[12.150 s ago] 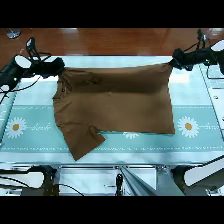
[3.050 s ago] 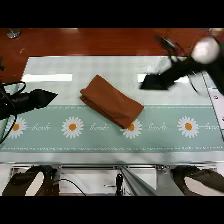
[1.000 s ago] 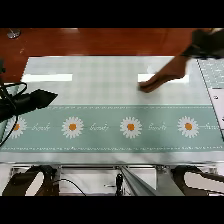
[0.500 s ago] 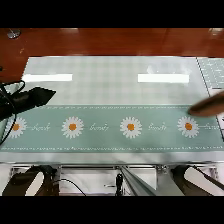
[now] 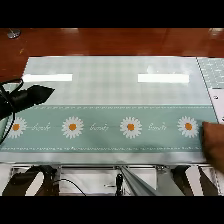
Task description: Fold the shirts.
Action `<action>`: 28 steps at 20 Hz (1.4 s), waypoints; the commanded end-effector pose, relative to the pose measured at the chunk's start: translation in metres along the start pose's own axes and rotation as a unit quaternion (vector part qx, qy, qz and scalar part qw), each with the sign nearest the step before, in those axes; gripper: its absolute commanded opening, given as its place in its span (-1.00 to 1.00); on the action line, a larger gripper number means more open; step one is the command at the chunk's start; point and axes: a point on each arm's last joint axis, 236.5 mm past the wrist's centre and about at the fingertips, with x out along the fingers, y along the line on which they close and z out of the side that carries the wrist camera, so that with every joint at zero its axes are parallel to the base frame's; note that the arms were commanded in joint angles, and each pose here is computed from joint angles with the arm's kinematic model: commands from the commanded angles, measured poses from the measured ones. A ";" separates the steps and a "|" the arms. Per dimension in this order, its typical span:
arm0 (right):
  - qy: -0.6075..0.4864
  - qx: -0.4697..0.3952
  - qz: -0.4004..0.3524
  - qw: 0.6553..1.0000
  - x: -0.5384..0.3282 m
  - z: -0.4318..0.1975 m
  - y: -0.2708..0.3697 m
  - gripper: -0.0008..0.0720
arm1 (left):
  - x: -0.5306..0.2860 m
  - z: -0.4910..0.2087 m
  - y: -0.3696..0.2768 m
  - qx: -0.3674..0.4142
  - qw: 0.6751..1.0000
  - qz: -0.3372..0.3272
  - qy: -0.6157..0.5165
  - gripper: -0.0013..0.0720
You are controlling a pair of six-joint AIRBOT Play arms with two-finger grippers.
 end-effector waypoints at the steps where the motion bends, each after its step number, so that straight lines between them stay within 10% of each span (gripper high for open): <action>1: -0.038 0.032 -0.029 0.998 0.009 0.008 -0.019 0.73 | 0.001 0.007 0.001 -0.002 1.000 0.002 -0.013 -0.89; 3: -0.113 0.023 0.023 0.993 -0.008 0.045 0.003 0.65 | 0.004 0.023 0.003 -0.004 1.000 0.005 -0.029 -0.89; 5: -0.184 -0.048 0.141 0.972 -0.042 0.084 0.061 -0.65 | 0.009 0.048 -0.006 -0.010 0.999 -0.007 -0.036 -0.89; 6: -0.214 -0.078 0.215 0.950 -0.066 0.097 0.097 -0.89 | 0.013 0.064 -0.017 -0.016 0.999 -0.025 -0.040 -0.89; 10: -0.236 -0.226 0.479 0.815 -0.165 0.069 0.274 -0.89 | 0.042 0.103 -0.110 0.078 0.989 -0.129 0.012 -0.90; 13: -0.191 -0.453 0.368 0.789 -0.105 -0.026 0.344 -0.89 | 0.074 0.069 -0.141 0.168 0.973 -0.126 0.095 -0.90; 17: -0.141 -0.575 0.251 0.766 0.006 -0.123 0.380 -0.89 | 0.112 -0.006 -0.031 0.179 0.959 0.105 0.192 -0.89; 28: -0.065 -0.570 0.227 0.787 0.071 -0.161 0.400 -0.89 | 0.112 -0.025 0.021 0.147 0.952 0.158 0.219 -0.89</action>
